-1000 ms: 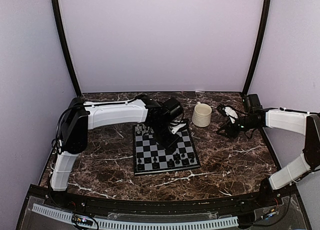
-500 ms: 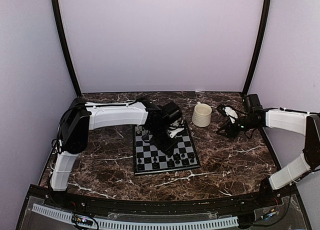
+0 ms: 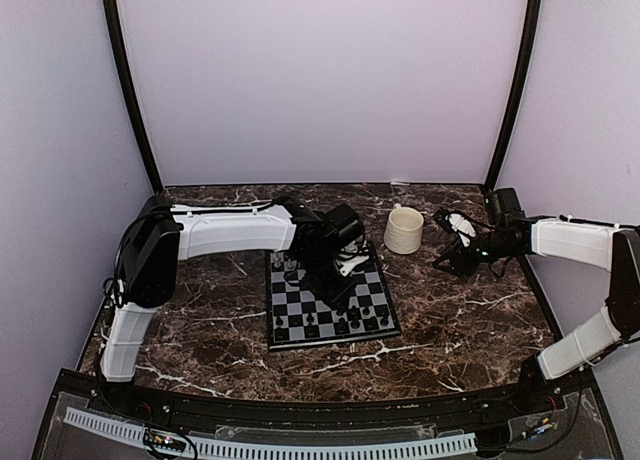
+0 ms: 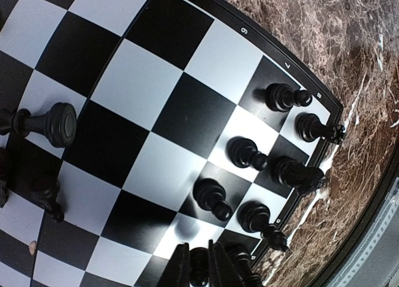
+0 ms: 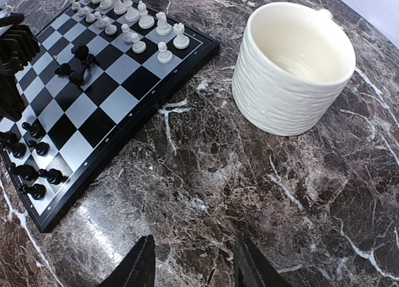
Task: Set up the chess pieces on the board
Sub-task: Place the pawn at e7, then pick up the king from the chessboard.
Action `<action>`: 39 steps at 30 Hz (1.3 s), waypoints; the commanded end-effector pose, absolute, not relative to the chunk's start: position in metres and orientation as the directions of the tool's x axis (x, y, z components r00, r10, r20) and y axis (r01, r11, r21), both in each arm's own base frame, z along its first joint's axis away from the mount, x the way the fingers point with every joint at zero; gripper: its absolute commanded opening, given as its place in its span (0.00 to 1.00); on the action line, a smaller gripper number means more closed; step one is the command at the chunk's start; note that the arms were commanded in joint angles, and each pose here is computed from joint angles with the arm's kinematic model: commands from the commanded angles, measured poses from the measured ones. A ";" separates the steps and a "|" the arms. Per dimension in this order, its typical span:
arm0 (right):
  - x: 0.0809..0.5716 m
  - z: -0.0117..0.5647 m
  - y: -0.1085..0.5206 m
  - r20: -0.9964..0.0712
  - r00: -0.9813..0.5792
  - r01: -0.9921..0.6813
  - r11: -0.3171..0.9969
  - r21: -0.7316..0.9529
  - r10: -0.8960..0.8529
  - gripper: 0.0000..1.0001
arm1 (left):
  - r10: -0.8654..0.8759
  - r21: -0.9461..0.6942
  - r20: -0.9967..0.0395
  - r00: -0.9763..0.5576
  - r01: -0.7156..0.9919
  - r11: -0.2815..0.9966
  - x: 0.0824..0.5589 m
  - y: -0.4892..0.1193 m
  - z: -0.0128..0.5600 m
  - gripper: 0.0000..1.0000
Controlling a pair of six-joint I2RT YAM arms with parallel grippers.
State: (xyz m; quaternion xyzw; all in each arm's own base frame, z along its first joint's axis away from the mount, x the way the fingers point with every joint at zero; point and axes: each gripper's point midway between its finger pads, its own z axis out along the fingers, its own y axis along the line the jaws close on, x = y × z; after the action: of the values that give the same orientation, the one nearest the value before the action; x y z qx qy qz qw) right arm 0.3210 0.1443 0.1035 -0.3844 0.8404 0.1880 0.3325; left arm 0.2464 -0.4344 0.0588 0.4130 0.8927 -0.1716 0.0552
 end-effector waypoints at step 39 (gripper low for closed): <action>0.321 0.098 0.143 -0.697 -0.484 -0.775 0.630 0.059 -0.529 0.44 | 0.733 -0.261 -0.280 -0.620 0.784 0.563 0.248 -0.444 0.102 0.24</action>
State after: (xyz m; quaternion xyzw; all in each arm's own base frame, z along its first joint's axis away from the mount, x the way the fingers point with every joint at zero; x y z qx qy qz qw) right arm 0.3210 0.1443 0.1023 -0.3858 0.8404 0.1878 0.3312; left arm 0.2522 -0.4402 0.0725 0.4167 0.8909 -0.1694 0.0629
